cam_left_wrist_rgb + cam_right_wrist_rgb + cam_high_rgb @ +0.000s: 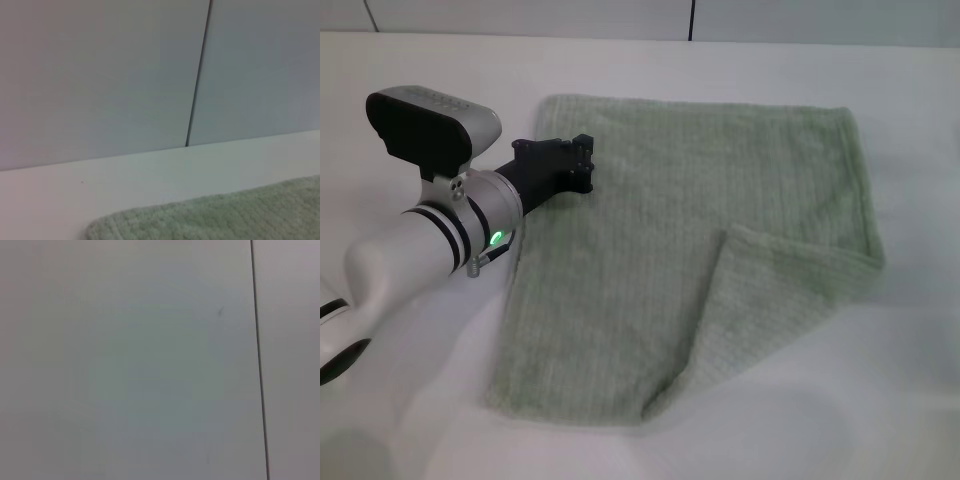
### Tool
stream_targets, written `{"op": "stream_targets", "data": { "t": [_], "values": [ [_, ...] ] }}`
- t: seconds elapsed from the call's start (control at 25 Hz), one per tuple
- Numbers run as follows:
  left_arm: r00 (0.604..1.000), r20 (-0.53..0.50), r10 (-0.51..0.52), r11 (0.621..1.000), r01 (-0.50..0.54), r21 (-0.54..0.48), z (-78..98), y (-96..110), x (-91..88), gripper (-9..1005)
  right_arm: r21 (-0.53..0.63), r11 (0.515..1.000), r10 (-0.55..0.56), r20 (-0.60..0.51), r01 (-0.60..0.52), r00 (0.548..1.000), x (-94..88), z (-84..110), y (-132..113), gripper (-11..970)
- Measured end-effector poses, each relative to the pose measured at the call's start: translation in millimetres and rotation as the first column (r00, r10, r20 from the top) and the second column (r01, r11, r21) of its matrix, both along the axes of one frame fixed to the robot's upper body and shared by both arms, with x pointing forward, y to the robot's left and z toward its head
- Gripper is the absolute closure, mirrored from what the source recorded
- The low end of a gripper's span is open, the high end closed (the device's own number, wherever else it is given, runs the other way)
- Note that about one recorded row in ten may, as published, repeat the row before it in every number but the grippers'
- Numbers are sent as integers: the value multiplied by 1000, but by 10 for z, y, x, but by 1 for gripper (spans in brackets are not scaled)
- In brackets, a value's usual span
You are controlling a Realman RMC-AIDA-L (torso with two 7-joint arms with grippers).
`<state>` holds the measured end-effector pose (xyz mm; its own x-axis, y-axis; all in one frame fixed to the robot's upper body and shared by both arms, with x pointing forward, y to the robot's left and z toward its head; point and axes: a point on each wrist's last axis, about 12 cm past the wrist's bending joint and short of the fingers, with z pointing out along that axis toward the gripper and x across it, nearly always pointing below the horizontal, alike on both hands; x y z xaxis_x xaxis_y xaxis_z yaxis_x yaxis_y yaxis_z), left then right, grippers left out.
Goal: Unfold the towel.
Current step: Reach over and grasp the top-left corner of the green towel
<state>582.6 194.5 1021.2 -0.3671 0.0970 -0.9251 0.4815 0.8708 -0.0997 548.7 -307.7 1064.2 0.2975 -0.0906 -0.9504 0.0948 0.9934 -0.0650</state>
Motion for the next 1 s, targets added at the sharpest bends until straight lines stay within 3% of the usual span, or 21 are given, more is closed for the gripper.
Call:
{"op": "stream_targets", "data": {
  "t": [1.0],
  "values": [
    [999,-29,18,999,-17,42,-6,-8,59,998,-6,1000,27,3,-27,1000,28,15,59,341]
  ]
}}
